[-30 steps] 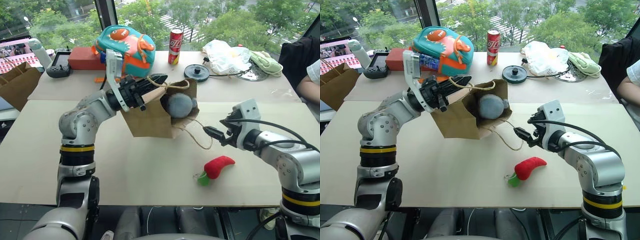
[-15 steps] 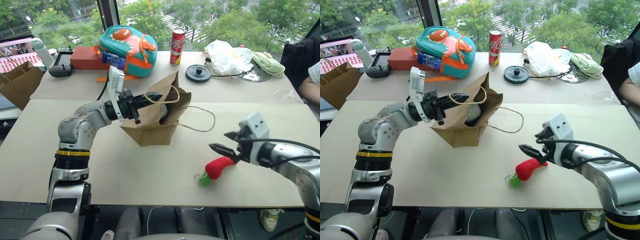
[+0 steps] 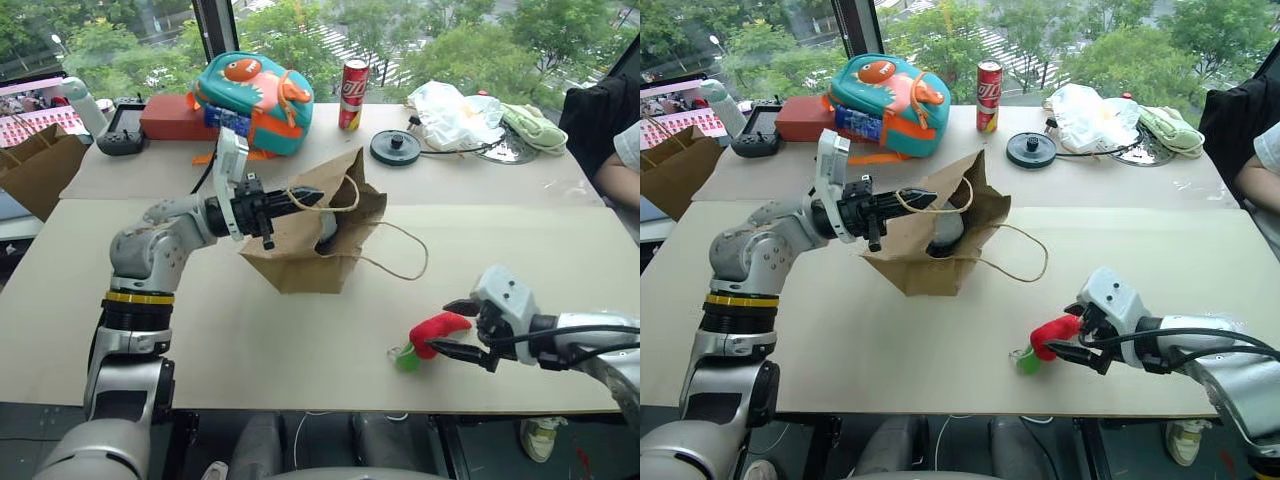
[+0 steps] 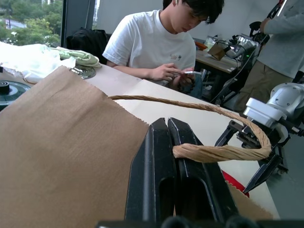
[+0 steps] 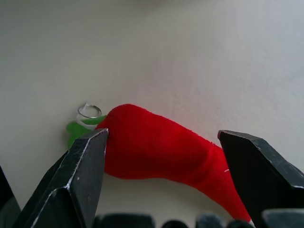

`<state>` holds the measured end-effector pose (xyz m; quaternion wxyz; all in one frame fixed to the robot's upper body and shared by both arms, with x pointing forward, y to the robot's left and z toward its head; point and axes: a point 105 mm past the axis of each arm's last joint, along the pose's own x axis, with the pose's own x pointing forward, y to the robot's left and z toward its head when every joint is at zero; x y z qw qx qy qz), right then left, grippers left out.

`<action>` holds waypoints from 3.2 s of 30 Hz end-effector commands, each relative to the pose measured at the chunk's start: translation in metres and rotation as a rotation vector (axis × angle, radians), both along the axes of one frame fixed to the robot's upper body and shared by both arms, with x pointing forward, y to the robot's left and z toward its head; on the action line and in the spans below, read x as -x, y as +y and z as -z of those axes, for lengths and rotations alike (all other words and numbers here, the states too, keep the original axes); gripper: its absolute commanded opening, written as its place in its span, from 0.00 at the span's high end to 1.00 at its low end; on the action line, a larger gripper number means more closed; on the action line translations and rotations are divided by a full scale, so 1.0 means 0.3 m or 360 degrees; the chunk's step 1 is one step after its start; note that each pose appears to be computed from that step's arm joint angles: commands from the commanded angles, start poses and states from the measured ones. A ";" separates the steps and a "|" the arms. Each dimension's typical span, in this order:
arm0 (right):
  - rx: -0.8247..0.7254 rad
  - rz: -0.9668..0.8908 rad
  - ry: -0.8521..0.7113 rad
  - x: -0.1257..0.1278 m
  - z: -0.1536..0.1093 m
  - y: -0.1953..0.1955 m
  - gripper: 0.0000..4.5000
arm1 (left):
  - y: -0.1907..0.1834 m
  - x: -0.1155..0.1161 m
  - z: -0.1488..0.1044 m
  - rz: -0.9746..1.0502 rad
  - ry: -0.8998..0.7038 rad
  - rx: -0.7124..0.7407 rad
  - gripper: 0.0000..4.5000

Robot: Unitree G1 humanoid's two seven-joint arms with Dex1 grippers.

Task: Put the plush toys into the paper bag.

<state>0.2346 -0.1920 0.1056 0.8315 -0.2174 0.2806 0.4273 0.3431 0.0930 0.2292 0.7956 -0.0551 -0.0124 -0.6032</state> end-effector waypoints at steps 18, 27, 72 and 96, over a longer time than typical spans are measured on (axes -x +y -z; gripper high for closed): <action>-0.0053 0.0001 -0.0083 -0.025 -0.017 0.020 0.84 | -0.009 -0.007 -0.046 -0.0011 -0.0104 -0.0022 1.00; -0.0668 -0.0183 -0.0482 -0.007 -0.388 0.106 0.84 | -0.016 -0.008 -0.053 -0.0014 -0.0109 -0.0013 1.00; -0.0361 -0.0131 -0.0821 -0.307 -0.391 0.435 0.05 | -0.034 -0.008 -0.051 0.0024 -0.0111 0.0005 1.00; -0.0279 -0.0026 -0.0537 -0.228 -0.225 0.276 0.17 | -0.038 -0.014 -0.054 0.0038 -0.0118 -0.0004 1.00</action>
